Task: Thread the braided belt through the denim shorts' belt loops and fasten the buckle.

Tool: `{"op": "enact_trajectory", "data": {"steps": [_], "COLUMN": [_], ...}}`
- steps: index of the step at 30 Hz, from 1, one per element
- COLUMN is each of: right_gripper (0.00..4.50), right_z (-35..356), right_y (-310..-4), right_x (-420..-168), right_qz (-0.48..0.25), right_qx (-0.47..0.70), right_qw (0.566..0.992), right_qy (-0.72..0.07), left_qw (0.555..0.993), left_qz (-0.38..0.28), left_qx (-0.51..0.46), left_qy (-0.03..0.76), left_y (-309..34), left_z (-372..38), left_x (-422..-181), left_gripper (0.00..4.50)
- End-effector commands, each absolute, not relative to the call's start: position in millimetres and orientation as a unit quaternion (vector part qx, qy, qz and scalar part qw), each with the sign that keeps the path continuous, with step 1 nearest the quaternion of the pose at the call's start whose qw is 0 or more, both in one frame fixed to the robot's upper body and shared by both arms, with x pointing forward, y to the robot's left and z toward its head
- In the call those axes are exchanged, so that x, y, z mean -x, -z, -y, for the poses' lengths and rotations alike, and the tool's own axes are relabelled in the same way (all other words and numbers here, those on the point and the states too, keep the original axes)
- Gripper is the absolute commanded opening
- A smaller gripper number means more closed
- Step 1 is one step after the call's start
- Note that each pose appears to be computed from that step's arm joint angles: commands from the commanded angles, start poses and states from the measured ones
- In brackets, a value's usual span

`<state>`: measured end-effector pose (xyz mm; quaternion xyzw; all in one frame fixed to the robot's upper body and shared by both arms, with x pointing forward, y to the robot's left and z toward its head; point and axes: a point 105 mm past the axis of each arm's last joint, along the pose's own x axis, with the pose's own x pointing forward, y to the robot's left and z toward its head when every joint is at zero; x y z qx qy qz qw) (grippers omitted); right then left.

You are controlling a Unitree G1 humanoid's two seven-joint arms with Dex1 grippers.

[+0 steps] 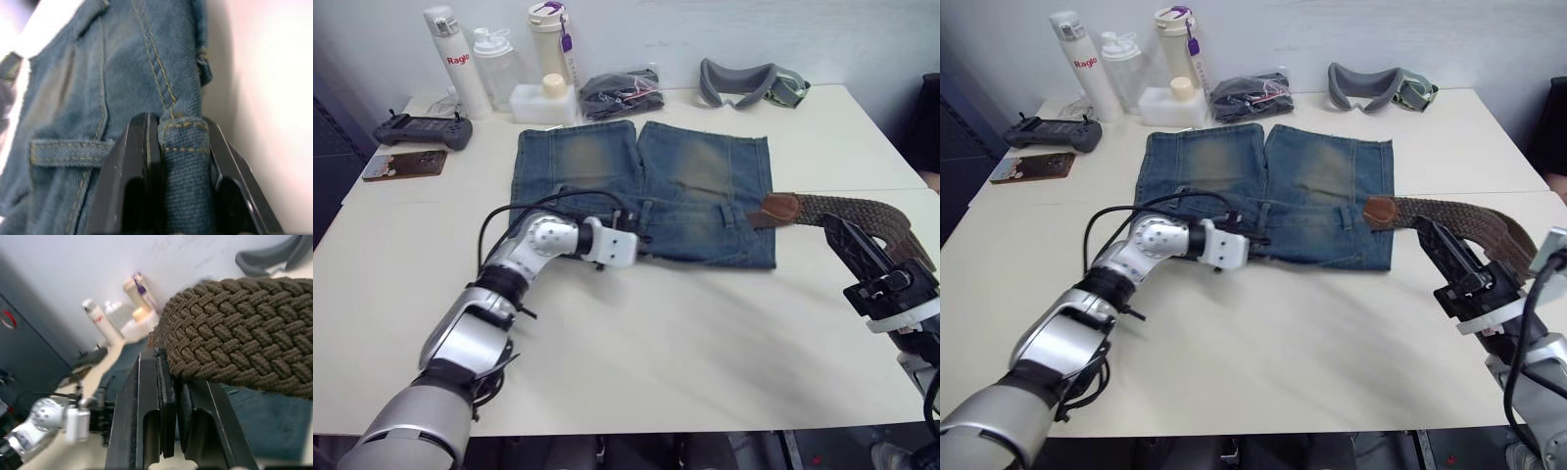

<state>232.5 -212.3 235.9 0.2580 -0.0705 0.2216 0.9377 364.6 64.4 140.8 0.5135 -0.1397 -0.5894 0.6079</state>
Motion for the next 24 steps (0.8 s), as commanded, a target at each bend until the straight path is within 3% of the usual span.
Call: {"op": "enact_trajectory", "data": {"steps": [1, 5, 8, 16, 17, 24], "right_gripper": [0.0, 0.0, 0.0, 0.0, 0.0, 0.0], "right_z": [211, 203, 196, 183, 181, 201], "right_y": [-233, -226, -220, -201, -199, -188], "right_x": [-236, -240, -244, -252, -252, -273], "right_qz": [0.033, -0.009, -0.036, -0.106, -0.116, -0.133], "right_qx": [-0.261, -0.263, -0.262, -0.233, -0.224, -0.225], "right_qw": [0.943, 0.943, 0.943, 0.945, 0.946, 0.952], "right_qy": [-0.206, -0.202, -0.204, -0.204, -0.205, -0.157], "left_qw": [0.573, 0.558, 0.577, 0.631, 0.639, 0.699], "left_qz": [0.102, 0.058, 0.025, -0.033, -0.043, -0.063], "left_qx": [-0.515, -0.484, -0.464, -0.353, -0.334, -0.226], "left_qy": [0.63, 0.672, 0.672, 0.691, 0.692, 0.676], "left_y": [-130, -127, -121, -142, -147, -185], "left_z": [-86, -103, -112, -125, -129, -140], "left_x": [-346, -329, -328, -322, -321, -310], "left_gripper": [0.6, 0.6, 0.6, 4.16, 4.41, 4.41]}}
